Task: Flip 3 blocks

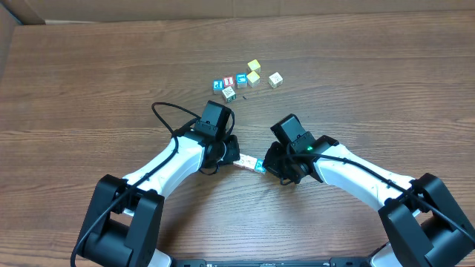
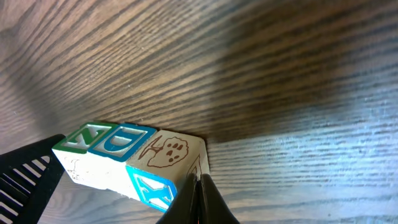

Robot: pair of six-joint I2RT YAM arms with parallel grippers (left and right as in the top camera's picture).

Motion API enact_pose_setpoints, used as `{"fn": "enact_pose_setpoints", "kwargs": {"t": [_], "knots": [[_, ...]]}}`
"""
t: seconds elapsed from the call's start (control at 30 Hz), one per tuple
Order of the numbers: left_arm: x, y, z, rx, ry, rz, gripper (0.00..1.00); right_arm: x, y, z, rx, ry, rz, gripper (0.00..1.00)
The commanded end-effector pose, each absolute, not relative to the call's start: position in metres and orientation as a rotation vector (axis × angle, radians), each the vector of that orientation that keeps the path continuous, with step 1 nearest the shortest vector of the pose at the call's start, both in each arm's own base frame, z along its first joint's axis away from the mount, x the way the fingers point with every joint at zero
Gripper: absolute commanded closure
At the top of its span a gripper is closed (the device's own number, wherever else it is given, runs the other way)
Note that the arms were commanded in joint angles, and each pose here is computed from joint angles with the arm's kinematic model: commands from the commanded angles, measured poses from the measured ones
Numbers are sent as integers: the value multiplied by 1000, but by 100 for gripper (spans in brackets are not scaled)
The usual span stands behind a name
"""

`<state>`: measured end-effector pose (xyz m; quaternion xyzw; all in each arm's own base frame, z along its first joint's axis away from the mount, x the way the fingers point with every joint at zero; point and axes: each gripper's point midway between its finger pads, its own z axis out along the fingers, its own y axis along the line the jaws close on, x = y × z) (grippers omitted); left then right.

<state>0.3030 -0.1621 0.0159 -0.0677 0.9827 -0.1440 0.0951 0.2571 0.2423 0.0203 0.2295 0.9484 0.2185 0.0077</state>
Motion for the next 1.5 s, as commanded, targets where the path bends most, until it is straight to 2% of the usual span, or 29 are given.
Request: {"fn": "enact_pose_setpoints", "kwargs": {"t": [0.0,0.37,0.53,0.73,1.47], "knots": [[300,-168,14,-206,2923,-472,96,247,255,20,818,2985,734,96],[309,-163,14,-210,2885,-416,96,233,275,22,1116,2947,767,95],[309,-163,14,-209,2881,-416,96,231,283,24,1183,2930,788,92],[314,-160,14,-210,2863,-390,96,223,291,24,1283,2915,791,84],[315,-159,14,-212,2860,-378,96,216,302,25,1404,2861,786,83]]}}
